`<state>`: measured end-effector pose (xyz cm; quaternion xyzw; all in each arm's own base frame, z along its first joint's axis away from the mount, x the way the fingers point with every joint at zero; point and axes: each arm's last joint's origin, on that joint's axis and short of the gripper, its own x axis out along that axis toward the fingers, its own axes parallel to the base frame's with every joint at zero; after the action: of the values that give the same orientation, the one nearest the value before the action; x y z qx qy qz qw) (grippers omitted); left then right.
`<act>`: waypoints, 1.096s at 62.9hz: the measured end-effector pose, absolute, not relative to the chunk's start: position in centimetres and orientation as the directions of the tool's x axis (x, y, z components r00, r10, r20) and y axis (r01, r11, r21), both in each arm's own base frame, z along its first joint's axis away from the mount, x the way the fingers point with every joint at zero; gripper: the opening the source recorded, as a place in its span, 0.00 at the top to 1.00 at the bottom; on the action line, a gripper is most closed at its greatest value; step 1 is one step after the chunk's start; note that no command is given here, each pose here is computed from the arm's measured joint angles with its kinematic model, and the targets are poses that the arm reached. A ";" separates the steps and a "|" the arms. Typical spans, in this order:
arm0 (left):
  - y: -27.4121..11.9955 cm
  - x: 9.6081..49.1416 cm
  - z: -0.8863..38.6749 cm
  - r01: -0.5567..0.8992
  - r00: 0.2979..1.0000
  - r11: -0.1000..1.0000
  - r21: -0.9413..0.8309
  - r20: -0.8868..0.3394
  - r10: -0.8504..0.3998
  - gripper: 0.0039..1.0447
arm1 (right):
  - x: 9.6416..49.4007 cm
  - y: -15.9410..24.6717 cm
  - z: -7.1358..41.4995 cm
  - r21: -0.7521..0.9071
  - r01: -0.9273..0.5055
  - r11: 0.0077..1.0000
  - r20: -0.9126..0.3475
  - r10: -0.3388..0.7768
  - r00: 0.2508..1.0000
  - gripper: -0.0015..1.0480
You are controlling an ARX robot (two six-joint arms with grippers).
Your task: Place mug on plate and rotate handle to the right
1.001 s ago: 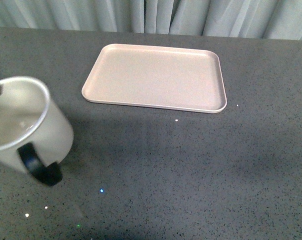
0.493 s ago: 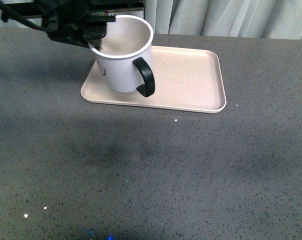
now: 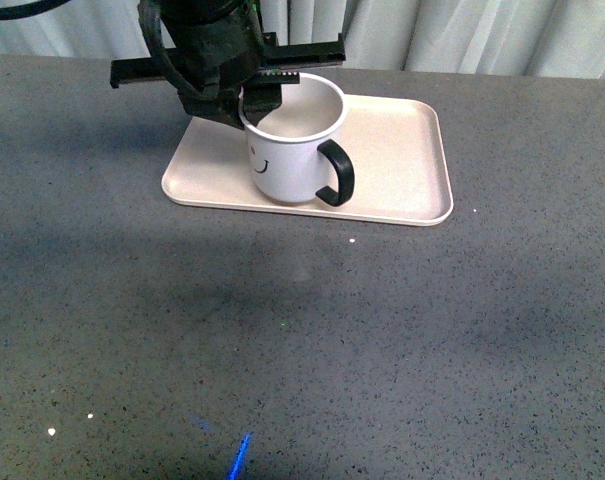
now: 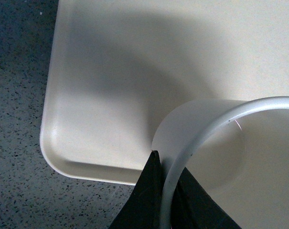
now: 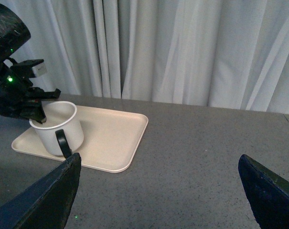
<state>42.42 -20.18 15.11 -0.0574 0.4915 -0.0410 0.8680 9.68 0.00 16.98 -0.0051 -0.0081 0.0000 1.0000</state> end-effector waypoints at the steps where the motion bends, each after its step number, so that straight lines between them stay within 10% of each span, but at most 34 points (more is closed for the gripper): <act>1: -20.3 42.5 15.0 0.015 0.513 0.990 -0.141 -0.849 -0.128 0.98 | 9.7 0.0 17.0 -0.010 0.000 1.000 0.016 0.000 1.000 0.09; 47: -22.2 44.2 14.0 0.032 0.484 0.991 -0.130 -0.866 -0.129 0.98 | 9.7 0.0 17.0 -0.010 0.000 1.000 0.016 0.000 1.000 0.09; 69: -22.3 43.8 14.1 0.095 0.507 0.989 -0.111 -0.850 -0.144 0.43 | 9.7 0.0 17.0 -0.010 0.000 1.000 0.016 0.000 1.000 0.09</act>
<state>43.77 -22.30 14.11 -0.0251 0.4918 -0.0688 0.8676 9.68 0.00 16.98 -0.0049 -0.0081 0.0000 1.0000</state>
